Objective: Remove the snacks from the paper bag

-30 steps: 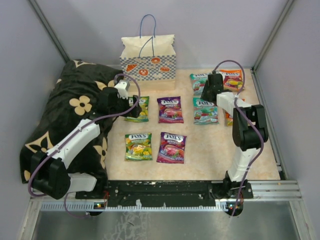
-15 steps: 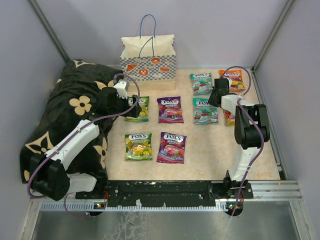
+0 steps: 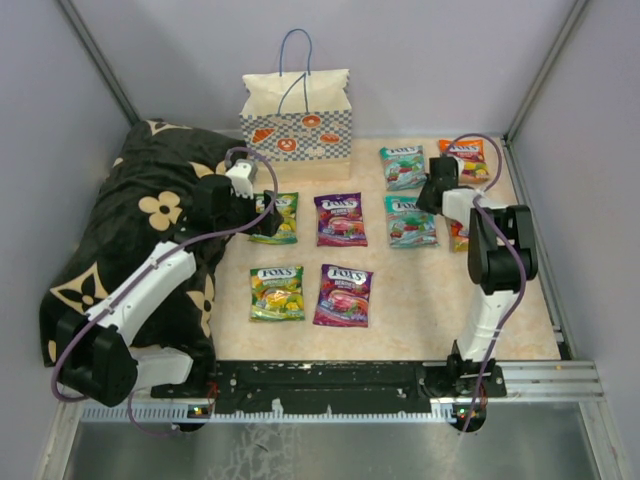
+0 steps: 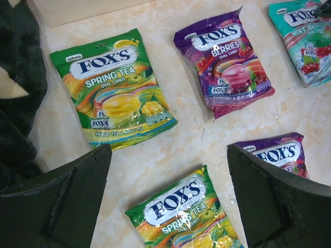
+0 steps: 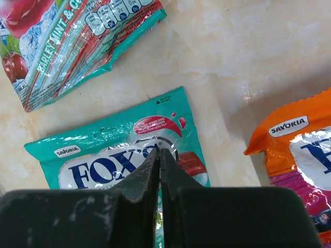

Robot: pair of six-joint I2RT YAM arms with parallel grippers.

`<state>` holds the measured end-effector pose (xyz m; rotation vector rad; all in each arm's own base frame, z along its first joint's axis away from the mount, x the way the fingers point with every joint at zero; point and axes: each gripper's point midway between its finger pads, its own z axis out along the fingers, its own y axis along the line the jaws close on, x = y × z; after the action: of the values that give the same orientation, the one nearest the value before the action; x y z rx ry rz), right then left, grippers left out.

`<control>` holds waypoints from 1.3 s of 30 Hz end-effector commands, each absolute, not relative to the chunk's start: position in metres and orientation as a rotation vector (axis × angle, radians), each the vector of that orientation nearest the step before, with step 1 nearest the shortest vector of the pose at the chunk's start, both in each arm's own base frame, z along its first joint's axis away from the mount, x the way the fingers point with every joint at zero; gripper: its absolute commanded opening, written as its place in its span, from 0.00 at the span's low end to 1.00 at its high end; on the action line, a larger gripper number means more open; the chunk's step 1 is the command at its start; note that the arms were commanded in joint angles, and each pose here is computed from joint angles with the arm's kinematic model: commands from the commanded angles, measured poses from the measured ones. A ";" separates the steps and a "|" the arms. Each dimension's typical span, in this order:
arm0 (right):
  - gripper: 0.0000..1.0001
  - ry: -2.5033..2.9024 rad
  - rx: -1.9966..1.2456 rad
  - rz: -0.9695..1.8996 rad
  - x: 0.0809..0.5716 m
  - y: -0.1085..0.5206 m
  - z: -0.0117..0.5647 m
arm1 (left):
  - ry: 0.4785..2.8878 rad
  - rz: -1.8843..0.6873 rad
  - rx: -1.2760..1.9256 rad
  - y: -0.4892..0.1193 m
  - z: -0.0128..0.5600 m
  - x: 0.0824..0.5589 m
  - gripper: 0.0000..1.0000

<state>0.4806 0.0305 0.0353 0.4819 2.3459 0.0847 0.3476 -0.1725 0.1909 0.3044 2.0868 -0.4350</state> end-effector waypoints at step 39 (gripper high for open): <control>0.99 1.894 0.168 0.473 0.313 0.070 0.200 | 1.722 -0.551 0.346 -0.169 0.301 0.305 1.00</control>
<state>0.3057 0.0746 0.1625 0.2140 1.9880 0.5153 0.3088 -0.1674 0.2912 0.3227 1.7687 -0.5397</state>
